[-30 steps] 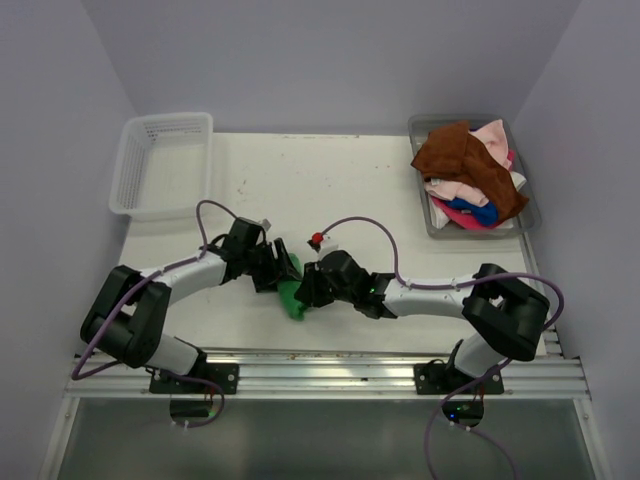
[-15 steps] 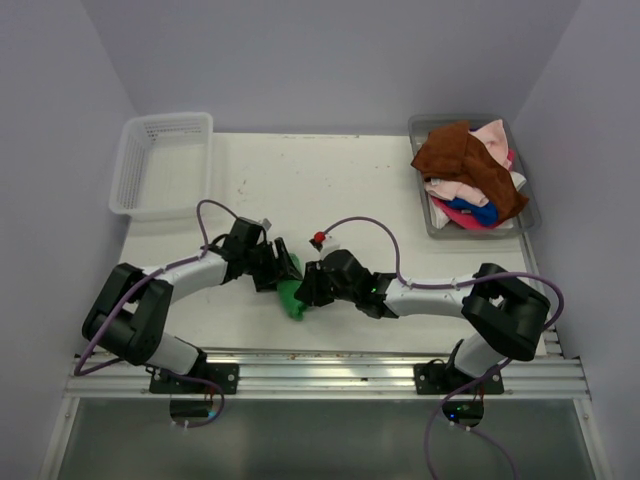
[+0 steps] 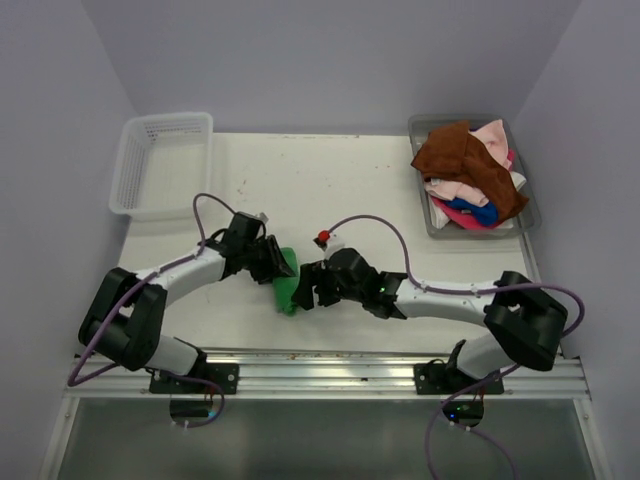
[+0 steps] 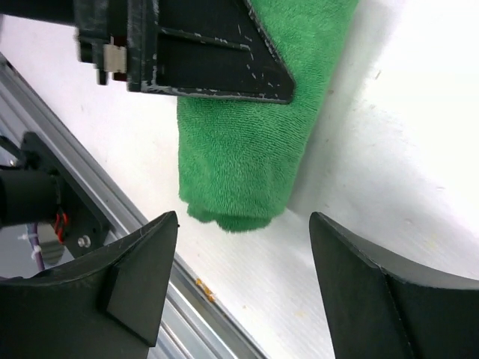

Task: Roll the towels
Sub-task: Place the rolled towel into the container

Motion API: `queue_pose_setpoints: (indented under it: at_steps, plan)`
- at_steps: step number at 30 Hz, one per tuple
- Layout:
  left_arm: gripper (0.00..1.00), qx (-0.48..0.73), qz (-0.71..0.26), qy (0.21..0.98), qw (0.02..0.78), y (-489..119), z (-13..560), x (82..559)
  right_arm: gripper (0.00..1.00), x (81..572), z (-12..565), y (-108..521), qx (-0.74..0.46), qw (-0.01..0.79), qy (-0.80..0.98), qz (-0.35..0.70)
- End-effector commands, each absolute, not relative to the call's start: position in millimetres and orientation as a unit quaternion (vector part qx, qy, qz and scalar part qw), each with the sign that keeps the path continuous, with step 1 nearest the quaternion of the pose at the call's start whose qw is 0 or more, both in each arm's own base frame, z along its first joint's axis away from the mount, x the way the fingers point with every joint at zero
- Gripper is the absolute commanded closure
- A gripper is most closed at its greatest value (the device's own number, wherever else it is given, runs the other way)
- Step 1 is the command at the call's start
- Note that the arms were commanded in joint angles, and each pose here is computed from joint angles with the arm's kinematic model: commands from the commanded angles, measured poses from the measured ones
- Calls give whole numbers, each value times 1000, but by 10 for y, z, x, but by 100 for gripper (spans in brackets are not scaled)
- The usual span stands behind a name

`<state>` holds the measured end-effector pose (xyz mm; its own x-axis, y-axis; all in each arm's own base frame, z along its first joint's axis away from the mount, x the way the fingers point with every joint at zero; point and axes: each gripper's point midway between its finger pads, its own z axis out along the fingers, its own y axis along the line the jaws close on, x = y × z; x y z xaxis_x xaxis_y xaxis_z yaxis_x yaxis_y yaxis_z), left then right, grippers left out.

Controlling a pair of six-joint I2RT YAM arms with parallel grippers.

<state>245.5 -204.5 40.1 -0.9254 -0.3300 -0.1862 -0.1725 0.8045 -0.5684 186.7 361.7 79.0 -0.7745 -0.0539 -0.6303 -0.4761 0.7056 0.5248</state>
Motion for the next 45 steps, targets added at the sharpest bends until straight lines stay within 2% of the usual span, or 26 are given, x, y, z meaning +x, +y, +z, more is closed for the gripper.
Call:
queue_pose_setpoints:
  at_steps: [1, 5, 11, 18, 21, 27, 33, 37, 44, 45]
  plan:
    - [74, -130, -286, 929, 194, -2011, 801, 2705, 25, 2045, 1329, 3488, -145, 369, 852, 343]
    - [74, -128, -289, 923, 220, -1937, 1086, 2872, 23, 2162, 1464, 3027, -131, 410, 861, 271]
    - [74, -142, -287, 904, 285, -1647, 1727, 3383, 22, 2204, 1595, 2567, -95, 442, 863, 227]
    - [74, -213, -256, 842, 423, -627, 2790, 4294, 22, 2097, 1523, 2406, -78, 436, 867, 227]
    - [76, -265, -233, 810, 468, -133, 3035, 4618, 22, 2057, 1501, 2348, -73, 432, 870, 226]
    - [77, -354, -198, 745, 529, 548, 3182, 5148, 22, 1958, 1534, 2297, -60, 419, 874, 239]
    - [76, -402, -213, 690, 563, 1005, 3020, 5781, 22, 1877, 1463, 2228, -41, 403, 881, 243]
    - [76, -406, -230, 655, 594, 1193, 2817, 6245, 22, 1864, 1423, 2184, -29, 398, 886, 237]
    - [76, -413, -214, 628, 624, 1428, 2573, 6698, 22, 1838, 1394, 2153, -10, 390, 890, 236]
    - [76, -409, -218, 618, 635, 1467, 2702, 6766, 22, 1833, 1396, 2143, -8, 389, 891, 235]
